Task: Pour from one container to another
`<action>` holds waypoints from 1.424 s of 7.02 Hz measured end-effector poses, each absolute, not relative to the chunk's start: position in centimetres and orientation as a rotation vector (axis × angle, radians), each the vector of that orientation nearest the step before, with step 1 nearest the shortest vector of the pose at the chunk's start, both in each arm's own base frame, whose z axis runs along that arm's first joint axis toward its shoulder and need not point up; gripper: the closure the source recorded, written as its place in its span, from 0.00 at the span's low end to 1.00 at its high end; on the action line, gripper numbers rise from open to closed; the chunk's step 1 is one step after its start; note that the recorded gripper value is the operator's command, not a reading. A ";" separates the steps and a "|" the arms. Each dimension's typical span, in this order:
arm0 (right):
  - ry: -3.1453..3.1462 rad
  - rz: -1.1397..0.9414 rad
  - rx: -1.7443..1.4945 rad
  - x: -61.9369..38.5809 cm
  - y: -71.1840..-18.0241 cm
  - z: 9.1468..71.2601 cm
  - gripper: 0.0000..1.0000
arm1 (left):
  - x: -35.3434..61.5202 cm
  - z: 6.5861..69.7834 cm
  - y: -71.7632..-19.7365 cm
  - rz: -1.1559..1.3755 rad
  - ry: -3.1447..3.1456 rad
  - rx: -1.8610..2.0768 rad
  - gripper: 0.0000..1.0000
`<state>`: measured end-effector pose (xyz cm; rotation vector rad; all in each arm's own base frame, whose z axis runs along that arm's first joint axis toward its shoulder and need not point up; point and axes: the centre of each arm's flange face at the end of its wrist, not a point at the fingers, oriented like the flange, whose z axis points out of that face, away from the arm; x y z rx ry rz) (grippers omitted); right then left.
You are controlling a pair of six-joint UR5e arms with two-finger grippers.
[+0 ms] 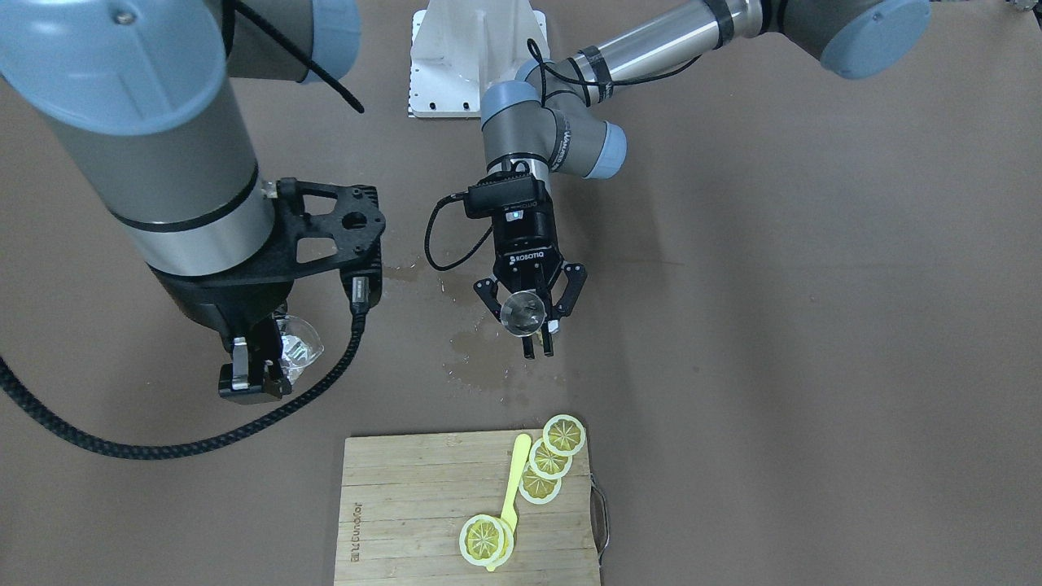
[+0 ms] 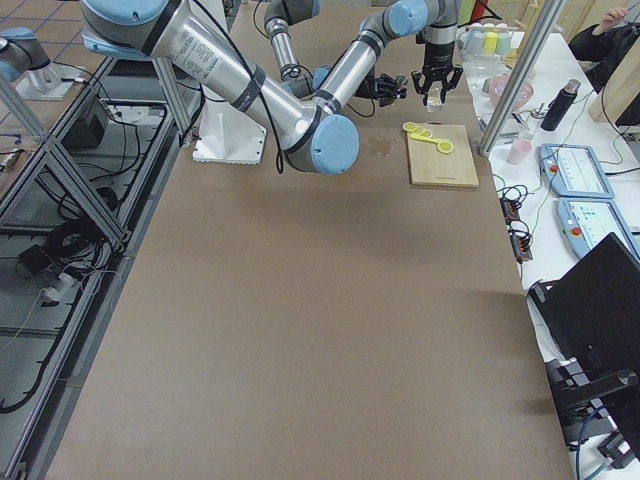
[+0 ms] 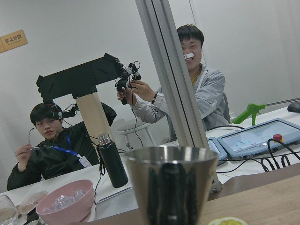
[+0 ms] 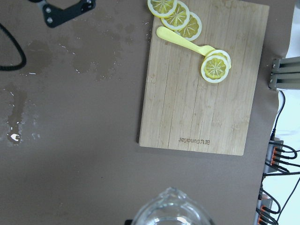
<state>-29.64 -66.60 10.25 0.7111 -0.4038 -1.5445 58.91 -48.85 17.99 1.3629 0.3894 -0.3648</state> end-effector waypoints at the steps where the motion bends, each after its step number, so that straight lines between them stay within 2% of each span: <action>1: -0.425 -1.520 0.757 -28.6 -65.8 12.8 1.00 | 58.9 18.0 -48.9 -0.364 0.389 1.363 1.00; 7: -0.640 -1.273 0.981 -24.6 -60.6 25.9 1.00 | 58.8 18.8 -49.0 -0.360 0.380 1.360 1.00; 10: -0.782 -1.117 0.960 -20.5 -59.6 30.4 1.00 | 57.0 23.3 -49.5 -0.376 0.411 1.358 1.00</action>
